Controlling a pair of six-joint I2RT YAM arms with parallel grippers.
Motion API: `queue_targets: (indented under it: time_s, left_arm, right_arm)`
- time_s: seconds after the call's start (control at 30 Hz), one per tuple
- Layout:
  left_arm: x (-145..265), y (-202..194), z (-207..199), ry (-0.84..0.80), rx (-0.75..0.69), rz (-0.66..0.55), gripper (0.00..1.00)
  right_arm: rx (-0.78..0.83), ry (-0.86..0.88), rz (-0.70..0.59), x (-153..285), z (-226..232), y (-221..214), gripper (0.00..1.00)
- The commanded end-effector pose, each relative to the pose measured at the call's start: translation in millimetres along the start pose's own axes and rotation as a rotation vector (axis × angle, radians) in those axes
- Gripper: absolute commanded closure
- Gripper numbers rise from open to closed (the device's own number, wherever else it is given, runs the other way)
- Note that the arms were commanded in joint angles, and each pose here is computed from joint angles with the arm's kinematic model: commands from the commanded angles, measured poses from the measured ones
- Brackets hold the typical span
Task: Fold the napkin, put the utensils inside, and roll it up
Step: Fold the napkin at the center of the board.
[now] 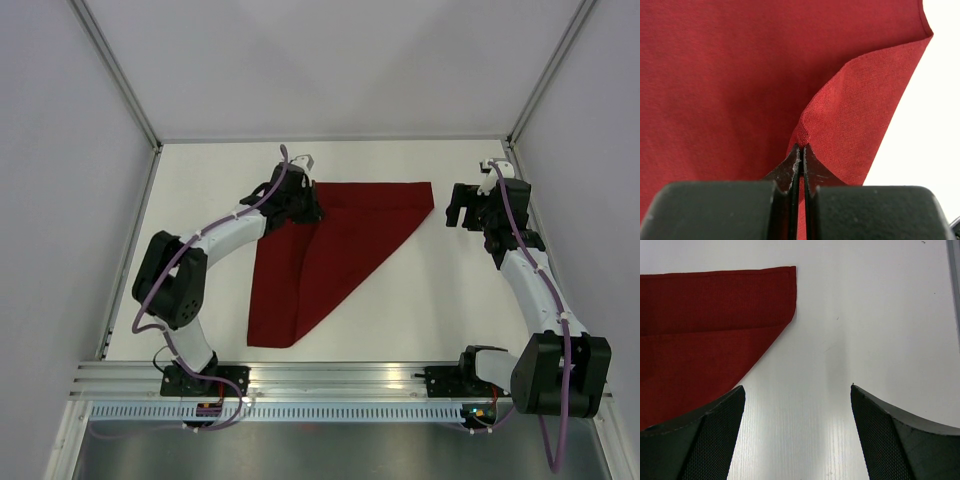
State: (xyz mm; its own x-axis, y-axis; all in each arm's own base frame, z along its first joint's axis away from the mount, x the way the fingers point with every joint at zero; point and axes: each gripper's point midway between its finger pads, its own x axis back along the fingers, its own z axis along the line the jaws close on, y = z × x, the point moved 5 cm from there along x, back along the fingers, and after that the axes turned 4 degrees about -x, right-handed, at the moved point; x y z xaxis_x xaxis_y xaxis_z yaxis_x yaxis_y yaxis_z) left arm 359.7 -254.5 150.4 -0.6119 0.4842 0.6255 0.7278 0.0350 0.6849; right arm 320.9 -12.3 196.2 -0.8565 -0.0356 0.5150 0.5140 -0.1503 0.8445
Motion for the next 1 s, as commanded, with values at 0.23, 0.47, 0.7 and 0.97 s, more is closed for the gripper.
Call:
queue_targets:
  time_s: [0.23, 0.47, 0.7, 0.97]
  left_arm:
    - [-7, 24, 38, 0.013, 0.032, -0.003, 0.98]
    - [-14, 36, 60, 0.042, 0.051, 0.009, 0.98]
    - [-27, 51, 74, 0.057, 0.069, 0.022, 0.98]
    - [-35, 69, 85, 0.063, 0.089, 0.012, 0.98]
  right_arm:
    - [0.004, 0.003, -0.040, 6, 1, 17, 0.09]
    - [0.007, 0.005, -0.038, 5, 1, 17, 0.09]
    - [0.009, 0.004, -0.032, 5, 0, 16, 0.09]
    - [0.009, 0.003, -0.031, 4, 0, 16, 0.09]
